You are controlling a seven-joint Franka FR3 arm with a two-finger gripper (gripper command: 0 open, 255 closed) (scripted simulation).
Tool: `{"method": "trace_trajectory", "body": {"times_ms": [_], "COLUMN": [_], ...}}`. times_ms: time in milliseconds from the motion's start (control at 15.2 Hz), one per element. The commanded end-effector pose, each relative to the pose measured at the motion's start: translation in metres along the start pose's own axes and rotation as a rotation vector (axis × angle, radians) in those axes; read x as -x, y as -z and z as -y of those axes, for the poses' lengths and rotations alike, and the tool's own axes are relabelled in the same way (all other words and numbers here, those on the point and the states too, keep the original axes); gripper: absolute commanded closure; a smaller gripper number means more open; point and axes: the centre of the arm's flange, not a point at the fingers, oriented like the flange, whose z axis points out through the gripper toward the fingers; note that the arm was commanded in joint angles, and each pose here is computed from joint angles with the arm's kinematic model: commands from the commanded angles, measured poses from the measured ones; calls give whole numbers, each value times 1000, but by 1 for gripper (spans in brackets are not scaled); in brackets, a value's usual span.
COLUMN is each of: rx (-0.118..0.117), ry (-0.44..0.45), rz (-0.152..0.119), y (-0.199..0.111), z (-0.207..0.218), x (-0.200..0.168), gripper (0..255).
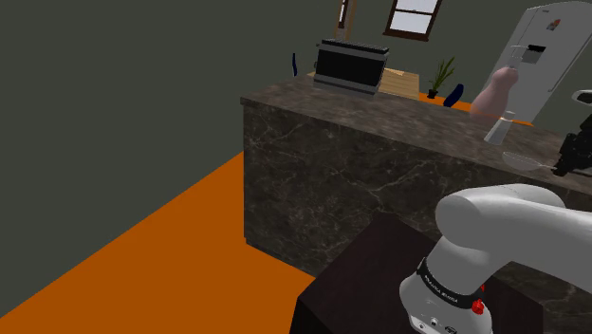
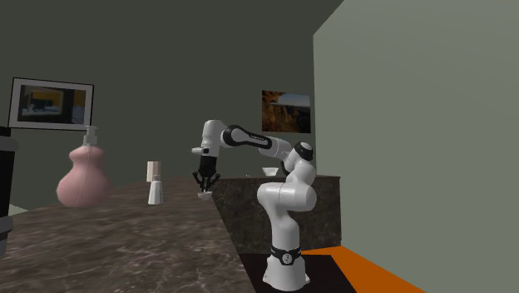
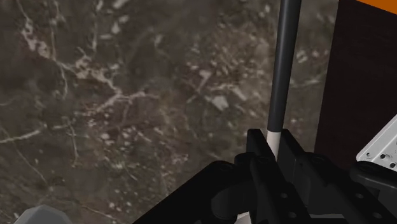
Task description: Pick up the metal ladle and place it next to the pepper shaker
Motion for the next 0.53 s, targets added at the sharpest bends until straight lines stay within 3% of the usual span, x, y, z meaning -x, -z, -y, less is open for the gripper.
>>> {"method": "trace_trajectory", "body": {"times_ms": [0,66,396,462], "rx": [0,0,0,0], "ry": [0,0,0,0], "rz": [0,0,0,0], "y": [0,0,0,13], "z": [0,0,0,0], "x": [0,0,0,0], "gripper": [255,0,0,0]}}
